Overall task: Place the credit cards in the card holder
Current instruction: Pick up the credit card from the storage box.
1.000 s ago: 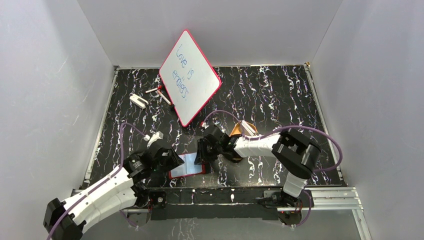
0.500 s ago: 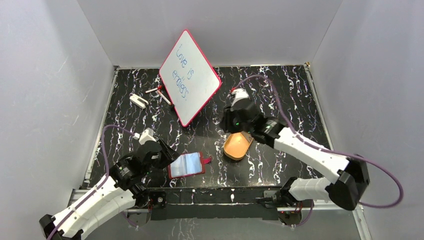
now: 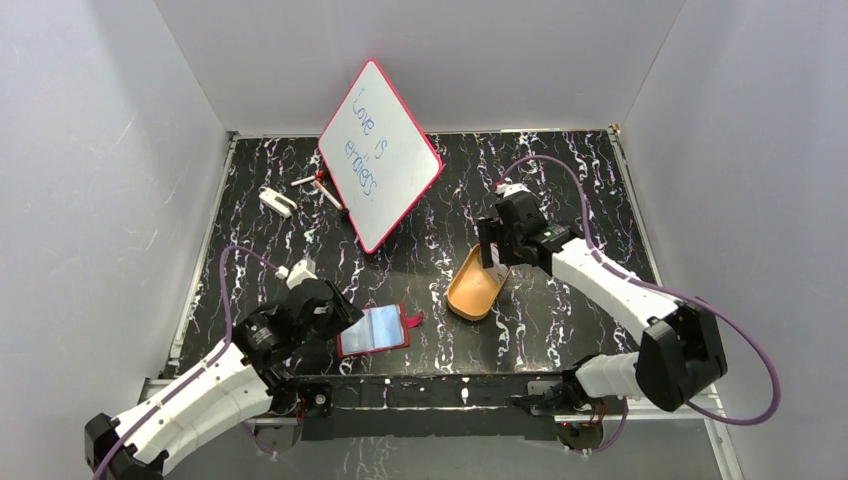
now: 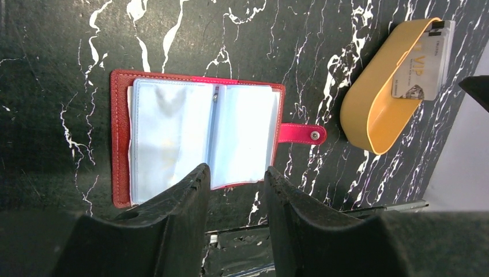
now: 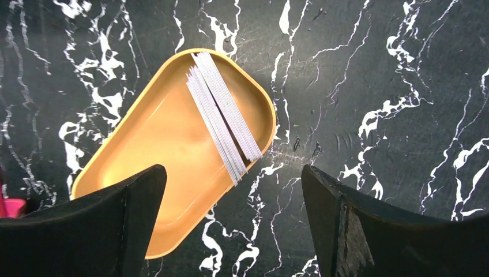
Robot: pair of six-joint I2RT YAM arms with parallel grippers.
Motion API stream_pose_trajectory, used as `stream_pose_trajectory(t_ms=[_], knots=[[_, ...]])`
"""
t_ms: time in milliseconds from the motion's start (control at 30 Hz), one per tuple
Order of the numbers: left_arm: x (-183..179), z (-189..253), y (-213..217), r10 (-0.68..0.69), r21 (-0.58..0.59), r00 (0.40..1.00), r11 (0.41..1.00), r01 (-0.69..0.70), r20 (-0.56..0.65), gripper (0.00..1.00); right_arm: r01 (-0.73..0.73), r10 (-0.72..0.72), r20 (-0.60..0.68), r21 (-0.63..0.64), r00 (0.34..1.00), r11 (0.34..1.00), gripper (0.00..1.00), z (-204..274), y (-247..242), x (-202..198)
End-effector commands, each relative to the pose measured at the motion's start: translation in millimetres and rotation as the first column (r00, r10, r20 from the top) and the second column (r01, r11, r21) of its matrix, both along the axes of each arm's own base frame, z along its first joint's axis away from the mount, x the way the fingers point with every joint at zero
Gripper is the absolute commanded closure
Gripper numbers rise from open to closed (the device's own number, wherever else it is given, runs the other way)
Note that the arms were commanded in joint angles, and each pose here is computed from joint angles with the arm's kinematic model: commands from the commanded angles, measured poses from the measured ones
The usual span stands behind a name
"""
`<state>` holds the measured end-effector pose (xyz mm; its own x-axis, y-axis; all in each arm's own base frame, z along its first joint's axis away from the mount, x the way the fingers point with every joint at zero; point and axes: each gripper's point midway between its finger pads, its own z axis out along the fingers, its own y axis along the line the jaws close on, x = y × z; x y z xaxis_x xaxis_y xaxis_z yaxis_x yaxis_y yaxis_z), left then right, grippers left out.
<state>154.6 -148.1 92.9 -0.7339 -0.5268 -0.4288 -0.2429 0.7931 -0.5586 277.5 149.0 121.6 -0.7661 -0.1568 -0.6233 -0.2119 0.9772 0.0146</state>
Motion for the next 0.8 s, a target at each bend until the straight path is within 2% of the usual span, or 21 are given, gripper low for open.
stream_pose_trajectory(t_ms=[0,200,333,767], knots=[[-3,-5,-6,-0.036,-0.001,0.999,0.999,0.036,-0.018,0.62,0.005,-0.005,-0.001,-0.049,1.0,0.999,0.01,-11,-2,10],[-6,-12,-7,-0.038,-0.017,0.999,0.999,0.038,-0.031,0.62,-0.003,0.001,-0.021,-0.101,1.0,0.995,0.02,-28,-5,15],[-8,-16,-7,-0.039,-0.024,0.998,0.999,0.038,-0.038,0.62,0.017,-0.024,-0.038,-0.162,0.999,0.987,0.09,-41,-14,17],[-10,-20,-7,-0.05,-0.012,0.997,0.999,0.05,-0.051,0.62,0.012,-0.024,-0.061,-0.195,0.998,0.981,0.16,-58,-20,12]])
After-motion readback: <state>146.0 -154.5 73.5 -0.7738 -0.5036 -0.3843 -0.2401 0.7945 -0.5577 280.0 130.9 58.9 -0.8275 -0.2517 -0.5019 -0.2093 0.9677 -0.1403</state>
